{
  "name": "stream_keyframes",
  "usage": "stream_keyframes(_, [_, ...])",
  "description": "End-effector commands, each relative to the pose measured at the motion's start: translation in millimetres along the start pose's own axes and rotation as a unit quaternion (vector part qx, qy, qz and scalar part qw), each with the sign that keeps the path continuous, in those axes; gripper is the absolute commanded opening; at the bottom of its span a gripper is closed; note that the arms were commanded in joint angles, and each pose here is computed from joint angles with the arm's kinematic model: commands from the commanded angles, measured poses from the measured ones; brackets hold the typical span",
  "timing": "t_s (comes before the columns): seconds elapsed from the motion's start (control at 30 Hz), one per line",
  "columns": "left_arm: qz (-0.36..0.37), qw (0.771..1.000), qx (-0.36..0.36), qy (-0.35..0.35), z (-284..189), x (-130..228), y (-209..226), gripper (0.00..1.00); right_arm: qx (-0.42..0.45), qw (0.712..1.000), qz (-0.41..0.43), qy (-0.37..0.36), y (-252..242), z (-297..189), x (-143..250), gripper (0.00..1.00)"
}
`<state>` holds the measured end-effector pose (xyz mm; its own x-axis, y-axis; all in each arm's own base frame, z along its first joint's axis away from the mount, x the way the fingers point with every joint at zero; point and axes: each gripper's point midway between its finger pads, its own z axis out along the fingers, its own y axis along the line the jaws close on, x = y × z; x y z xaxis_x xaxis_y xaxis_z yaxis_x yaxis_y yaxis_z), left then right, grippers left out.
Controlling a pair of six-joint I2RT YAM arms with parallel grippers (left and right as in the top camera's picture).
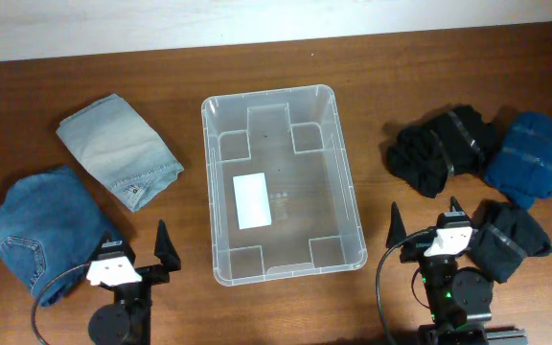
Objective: Pack container
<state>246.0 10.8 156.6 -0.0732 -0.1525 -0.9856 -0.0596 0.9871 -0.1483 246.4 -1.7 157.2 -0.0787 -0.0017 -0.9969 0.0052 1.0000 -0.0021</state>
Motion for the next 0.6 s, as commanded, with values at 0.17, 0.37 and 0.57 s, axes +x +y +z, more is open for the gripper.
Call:
stream_keyframes(0.17, [-0.009,0.999,0.030,-0.008,-13,-52,-18,0.99,0.050,0.996,0.077,0.008,-17,-6,-45,0.98])
stream_keyframes(0.37, [0.040,0.998,0.024,0.043,-10,-94,-24,0.99,0.056,0.992,0.074,0.083,-18,14,-83,0.98])
stream_keyframes(0.57, [0.065,0.988,0.011,0.137,11,-117,-26,0.99,0.061,0.973,0.079,0.206,-18,61,-110,0.98])
